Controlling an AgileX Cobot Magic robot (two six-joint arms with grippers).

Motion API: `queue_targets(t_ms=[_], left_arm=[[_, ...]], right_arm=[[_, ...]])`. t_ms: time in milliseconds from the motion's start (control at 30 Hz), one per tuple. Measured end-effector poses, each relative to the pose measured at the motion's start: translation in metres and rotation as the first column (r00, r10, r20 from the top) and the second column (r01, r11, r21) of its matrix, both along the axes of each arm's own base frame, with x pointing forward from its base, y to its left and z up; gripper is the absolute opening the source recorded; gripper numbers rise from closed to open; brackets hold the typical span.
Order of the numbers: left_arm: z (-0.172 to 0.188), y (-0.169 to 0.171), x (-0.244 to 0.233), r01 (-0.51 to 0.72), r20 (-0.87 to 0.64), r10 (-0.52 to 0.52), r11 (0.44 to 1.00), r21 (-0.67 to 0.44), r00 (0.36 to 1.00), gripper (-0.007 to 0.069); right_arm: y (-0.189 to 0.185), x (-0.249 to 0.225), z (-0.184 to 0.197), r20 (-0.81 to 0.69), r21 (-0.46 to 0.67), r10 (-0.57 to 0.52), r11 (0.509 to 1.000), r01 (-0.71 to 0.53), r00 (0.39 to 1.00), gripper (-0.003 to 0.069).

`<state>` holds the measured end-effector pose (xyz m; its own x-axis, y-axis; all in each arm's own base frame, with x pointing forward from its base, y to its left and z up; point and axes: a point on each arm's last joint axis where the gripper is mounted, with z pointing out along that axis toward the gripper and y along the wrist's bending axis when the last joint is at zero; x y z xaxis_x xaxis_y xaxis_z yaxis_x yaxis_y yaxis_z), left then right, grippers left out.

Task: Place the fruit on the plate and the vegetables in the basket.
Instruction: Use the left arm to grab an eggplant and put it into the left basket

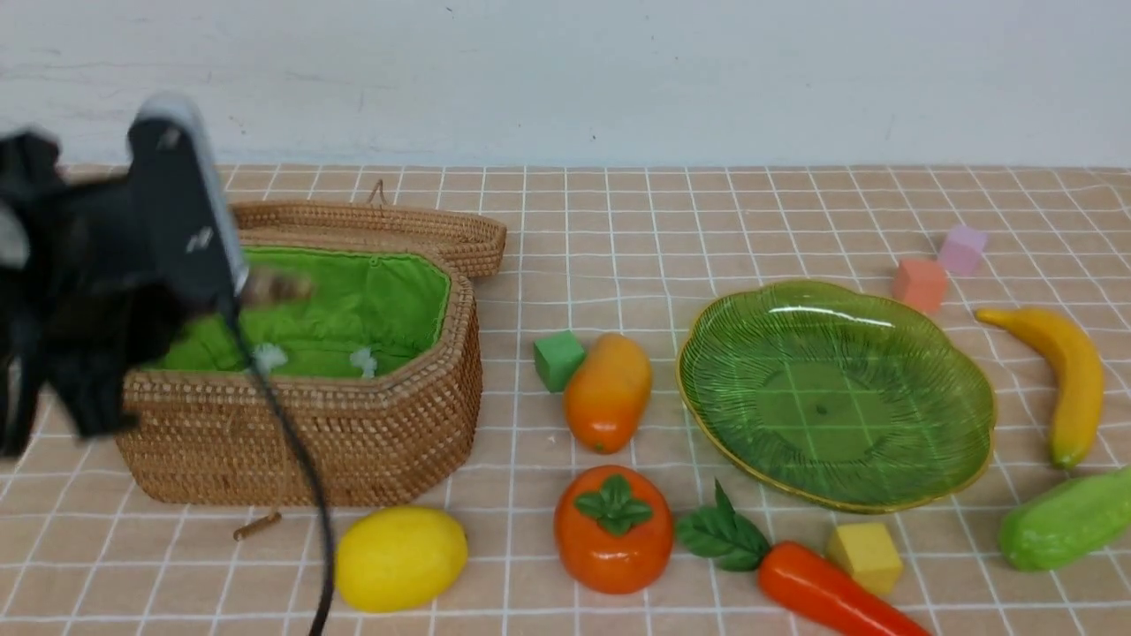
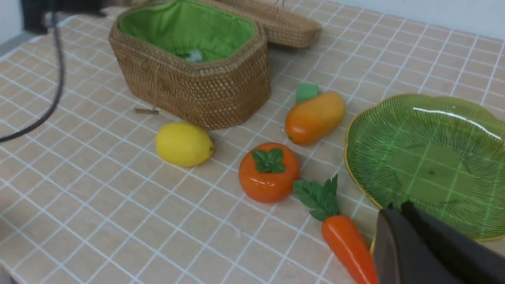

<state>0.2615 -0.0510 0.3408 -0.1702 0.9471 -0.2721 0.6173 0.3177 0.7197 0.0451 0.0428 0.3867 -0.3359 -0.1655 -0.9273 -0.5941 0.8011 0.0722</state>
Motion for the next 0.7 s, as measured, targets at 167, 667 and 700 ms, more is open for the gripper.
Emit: queue_targets(t_ms=[167, 667, 700], left_arm=[[-0.021, -0.015, 0.058, -0.009, -0.050, 0.009, 1.000, -0.006, 0.999, 0.0354], [-0.024, -0.025, 0.055, -0.262, -0.199, 0.229, 0.951, -0.163, 0.953, 0.0619], [-0.020, -0.036, 0.042, -0.276, -0.252, 0.221, 0.937, -0.212, 0.942, 0.0569]], right_arm=[[0.002, -0.001, 0.000, -0.016, 0.024, 0.017, 1.000, -0.017, 1.000, 0.0017], [0.004, -0.006, -0.005, -0.090, 0.014, 0.055, 0.998, -0.054, 0.994, 0.0030], [0.004, -0.006, -0.005, -0.087, 0.011, 0.053, 0.999, -0.052, 0.995, 0.0032]])
